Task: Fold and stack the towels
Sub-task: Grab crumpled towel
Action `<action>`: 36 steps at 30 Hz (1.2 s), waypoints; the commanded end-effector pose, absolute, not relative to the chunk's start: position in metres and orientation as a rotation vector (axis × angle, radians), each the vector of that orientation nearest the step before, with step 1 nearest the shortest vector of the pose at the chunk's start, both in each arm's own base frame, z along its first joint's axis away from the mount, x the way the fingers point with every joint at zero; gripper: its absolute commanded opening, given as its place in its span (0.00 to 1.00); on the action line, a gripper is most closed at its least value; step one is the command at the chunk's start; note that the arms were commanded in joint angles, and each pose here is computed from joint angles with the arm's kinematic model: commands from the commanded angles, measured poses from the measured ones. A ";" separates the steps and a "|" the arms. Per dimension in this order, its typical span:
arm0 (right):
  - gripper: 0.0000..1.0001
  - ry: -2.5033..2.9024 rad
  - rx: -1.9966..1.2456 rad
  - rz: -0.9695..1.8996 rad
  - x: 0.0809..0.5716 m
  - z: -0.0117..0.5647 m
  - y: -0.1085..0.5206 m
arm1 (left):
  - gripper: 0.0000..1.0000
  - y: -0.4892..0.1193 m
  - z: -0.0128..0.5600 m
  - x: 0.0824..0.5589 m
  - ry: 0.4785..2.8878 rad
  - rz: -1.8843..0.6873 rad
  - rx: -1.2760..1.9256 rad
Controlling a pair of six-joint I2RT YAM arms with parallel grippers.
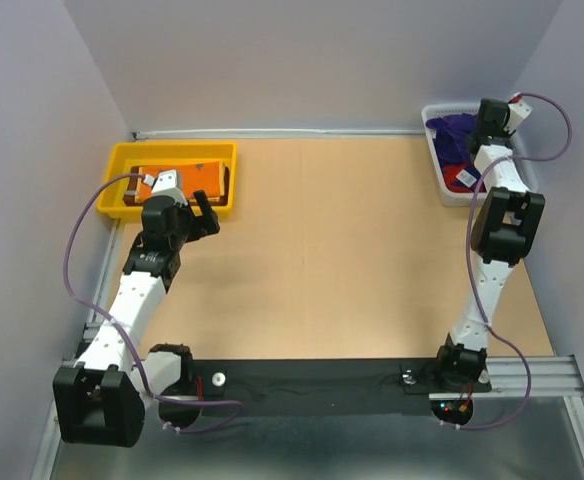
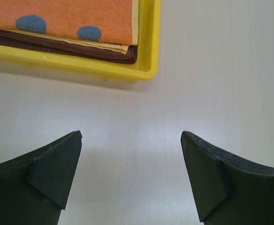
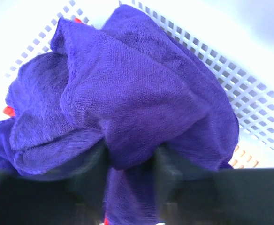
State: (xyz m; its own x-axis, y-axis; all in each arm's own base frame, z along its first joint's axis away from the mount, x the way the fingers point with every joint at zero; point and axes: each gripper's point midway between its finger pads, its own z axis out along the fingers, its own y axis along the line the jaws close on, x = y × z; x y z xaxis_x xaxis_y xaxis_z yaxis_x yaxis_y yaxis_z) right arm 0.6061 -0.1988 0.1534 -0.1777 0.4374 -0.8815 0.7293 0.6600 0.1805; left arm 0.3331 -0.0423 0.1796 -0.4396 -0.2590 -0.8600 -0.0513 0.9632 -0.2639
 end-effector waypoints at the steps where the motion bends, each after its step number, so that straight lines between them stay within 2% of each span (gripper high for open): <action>1: 0.34 1.682 0.892 -0.274 0.615 0.216 -0.197 | 0.99 -0.042 0.202 0.344 1.952 -0.229 -0.198; 3: 0.30 1.670 0.849 -0.273 0.608 0.239 -0.194 | 0.99 -0.043 0.201 0.344 1.954 -0.236 -0.196; 5: 0.30 1.635 0.800 -0.272 0.597 0.274 -0.191 | 0.99 -0.045 0.202 0.343 1.953 -0.246 -0.191; 11: 0.30 1.617 0.677 -0.240 0.577 0.321 -0.175 | 0.99 -0.048 0.213 0.343 1.912 -0.268 -0.178; 15: 0.34 1.664 0.661 -0.201 0.566 0.307 -0.165 | 0.99 -0.049 0.216 0.341 1.902 -0.278 -0.170; 16: 0.40 1.678 0.669 -0.193 0.563 0.300 -0.162 | 0.99 -0.049 0.216 0.340 1.901 -0.279 -0.171; 20: 0.53 1.745 0.794 -0.257 0.529 0.249 -0.168 | 0.99 -0.052 0.217 0.339 1.896 -0.293 -0.158; 23: 0.64 1.756 0.781 -0.311 0.516 0.249 -0.172 | 0.99 -0.055 0.215 0.339 1.903 -0.305 -0.150; 24: 0.71 1.765 0.748 -0.299 0.518 0.252 -0.169 | 0.99 -0.055 0.216 0.339 1.900 -0.305 -0.149; 30: 0.72 1.778 0.595 -0.289 0.535 0.274 -0.163 | 0.99 -0.056 0.216 0.339 1.900 -0.308 -0.147; 36: 0.67 1.807 0.594 -0.364 0.558 0.251 -0.178 | 0.99 -0.056 0.213 0.341 1.911 -0.305 -0.146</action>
State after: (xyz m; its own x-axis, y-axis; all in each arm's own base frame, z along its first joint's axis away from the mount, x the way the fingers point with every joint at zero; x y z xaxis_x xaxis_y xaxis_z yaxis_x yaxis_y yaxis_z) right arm 0.5384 -0.1667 0.2435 -0.2511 0.2692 -0.9298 0.5621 0.8226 0.0864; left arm 0.3335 -0.0531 0.1916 -0.4144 -0.2553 -0.8735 0.0102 0.9585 -0.2850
